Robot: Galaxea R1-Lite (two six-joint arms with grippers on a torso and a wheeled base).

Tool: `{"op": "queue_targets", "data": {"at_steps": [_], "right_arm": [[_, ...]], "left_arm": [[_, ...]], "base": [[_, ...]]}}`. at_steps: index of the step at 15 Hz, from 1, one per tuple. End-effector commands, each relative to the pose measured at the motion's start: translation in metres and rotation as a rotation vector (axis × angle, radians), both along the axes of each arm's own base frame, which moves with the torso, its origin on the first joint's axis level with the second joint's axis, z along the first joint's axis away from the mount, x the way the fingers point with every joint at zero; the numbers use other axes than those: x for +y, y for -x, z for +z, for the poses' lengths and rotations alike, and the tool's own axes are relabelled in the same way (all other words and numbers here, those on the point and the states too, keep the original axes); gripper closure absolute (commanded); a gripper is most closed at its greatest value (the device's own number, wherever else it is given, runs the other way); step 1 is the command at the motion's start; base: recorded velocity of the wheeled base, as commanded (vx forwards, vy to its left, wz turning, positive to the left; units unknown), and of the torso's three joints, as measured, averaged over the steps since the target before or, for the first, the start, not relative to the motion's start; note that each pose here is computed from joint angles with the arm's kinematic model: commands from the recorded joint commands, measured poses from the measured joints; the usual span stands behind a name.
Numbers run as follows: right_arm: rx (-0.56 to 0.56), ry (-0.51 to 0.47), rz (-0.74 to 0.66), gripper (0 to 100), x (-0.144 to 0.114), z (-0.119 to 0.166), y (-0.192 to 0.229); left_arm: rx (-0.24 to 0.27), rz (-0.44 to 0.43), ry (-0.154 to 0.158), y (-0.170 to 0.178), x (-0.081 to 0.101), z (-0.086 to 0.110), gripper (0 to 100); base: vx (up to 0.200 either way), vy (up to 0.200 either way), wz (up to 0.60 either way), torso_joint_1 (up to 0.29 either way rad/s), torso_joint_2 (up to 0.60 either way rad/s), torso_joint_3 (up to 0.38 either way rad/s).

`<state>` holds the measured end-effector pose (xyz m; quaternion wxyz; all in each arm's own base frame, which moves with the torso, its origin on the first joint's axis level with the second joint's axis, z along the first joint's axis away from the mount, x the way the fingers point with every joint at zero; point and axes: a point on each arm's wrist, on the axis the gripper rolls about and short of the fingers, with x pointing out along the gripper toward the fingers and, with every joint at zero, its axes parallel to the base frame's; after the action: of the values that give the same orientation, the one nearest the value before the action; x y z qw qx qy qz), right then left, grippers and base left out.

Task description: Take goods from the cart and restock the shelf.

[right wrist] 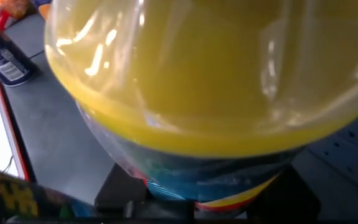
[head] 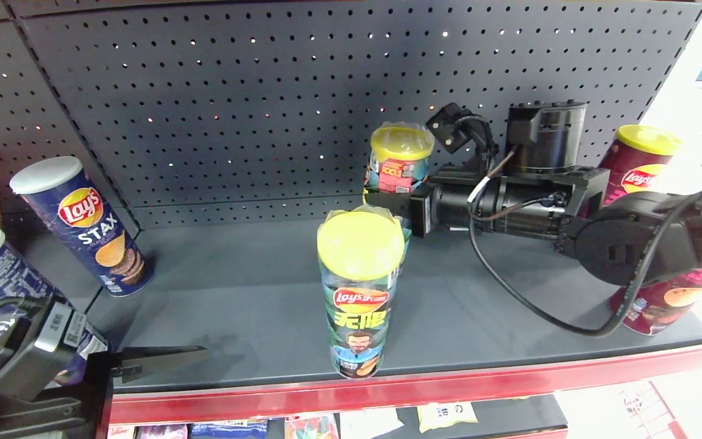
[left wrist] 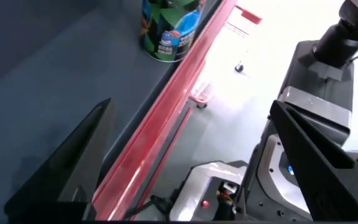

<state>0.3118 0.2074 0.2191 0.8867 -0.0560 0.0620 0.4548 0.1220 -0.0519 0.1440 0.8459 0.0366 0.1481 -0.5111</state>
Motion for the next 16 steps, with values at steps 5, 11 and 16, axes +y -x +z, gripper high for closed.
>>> {"op": "queue_targets", "data": {"at_steps": [5, 11, 16], "right_arm": [[0.019, 0.012, 0.010, 100, 0.010, -0.011, -0.009], [0.026, 0.016, 0.013, 0, 0.009, -0.013, -0.006], [0.030, 0.015, 0.013, 0, -0.001, -0.007, 0.009]], "left_arm": [[-0.019, 0.021, 0.005, 0.001, 0.003, 0.003, 0], [-0.022, 0.021, 0.006, 0.001, 0.003, 0.004, 0], [-0.023, 0.021, 0.006, 0.000, 0.003, 0.004, 0]], "base": [[0.000, 0.000, 0.00, 0.000, 0.00, 0.000], [0.000, 0.000, 0.00, 0.000, 0.00, 0.000], [0.000, 0.000, 0.00, 0.000, 0.00, 0.000]]}}
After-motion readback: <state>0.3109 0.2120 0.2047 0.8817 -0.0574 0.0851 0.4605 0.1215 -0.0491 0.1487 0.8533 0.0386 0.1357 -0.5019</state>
